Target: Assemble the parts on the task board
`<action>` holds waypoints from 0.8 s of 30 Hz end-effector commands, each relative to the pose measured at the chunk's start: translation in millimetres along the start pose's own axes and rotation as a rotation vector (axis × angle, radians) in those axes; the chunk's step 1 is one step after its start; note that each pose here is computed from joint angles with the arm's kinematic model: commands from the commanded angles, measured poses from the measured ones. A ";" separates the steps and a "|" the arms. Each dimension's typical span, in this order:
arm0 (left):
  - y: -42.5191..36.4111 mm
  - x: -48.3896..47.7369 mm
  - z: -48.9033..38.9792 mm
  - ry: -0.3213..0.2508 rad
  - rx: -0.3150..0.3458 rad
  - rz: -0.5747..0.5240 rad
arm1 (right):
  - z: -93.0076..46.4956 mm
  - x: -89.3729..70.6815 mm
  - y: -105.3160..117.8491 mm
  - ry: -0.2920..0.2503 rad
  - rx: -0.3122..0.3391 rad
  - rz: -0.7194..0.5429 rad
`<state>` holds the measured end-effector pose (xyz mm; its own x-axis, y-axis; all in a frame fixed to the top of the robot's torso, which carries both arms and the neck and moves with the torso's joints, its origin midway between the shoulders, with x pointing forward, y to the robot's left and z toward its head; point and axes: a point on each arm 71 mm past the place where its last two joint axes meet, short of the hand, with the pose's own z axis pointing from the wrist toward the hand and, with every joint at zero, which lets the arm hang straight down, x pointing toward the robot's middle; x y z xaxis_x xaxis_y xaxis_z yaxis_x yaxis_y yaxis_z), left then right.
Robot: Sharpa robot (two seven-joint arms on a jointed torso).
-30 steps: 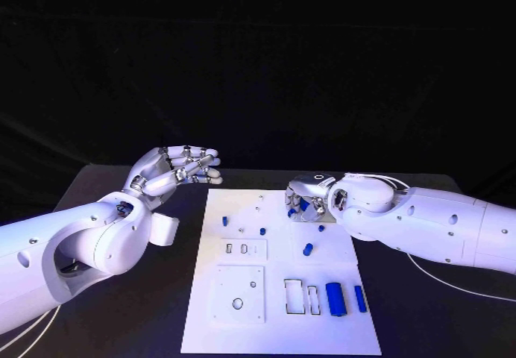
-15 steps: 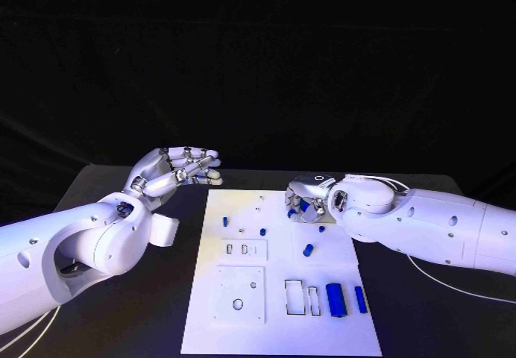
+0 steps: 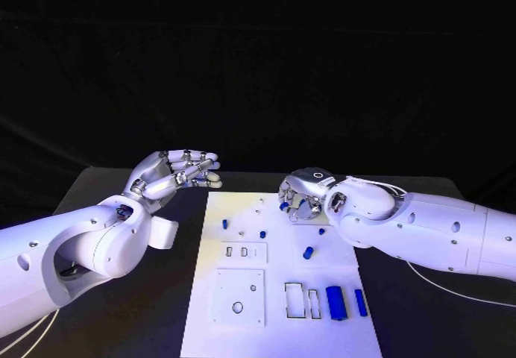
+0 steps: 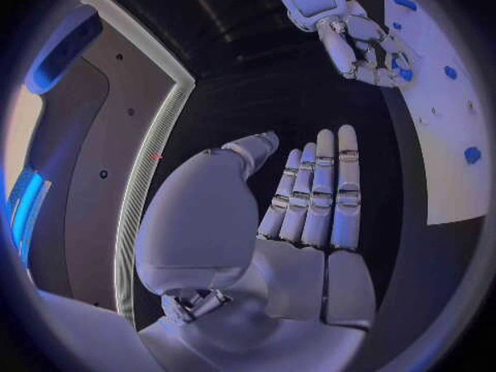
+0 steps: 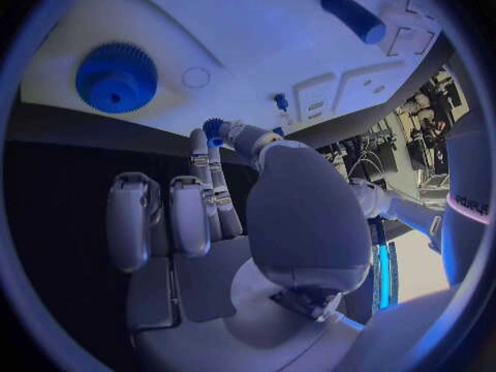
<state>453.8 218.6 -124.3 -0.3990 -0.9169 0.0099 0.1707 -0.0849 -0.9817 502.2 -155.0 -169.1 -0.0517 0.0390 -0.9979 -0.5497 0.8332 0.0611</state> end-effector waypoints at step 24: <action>-1.8 5.9 1.3 0.029 0.010 -0.018 | 40.2 -3.0 19.1 -0.090 0.034 -0.010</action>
<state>453.2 216.0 -124.1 -0.4080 -0.9129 0.0131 0.1694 -0.0898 -0.9814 524.6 -117.3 -165.7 0.0258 0.0794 -0.9965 -0.5245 0.8497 0.0541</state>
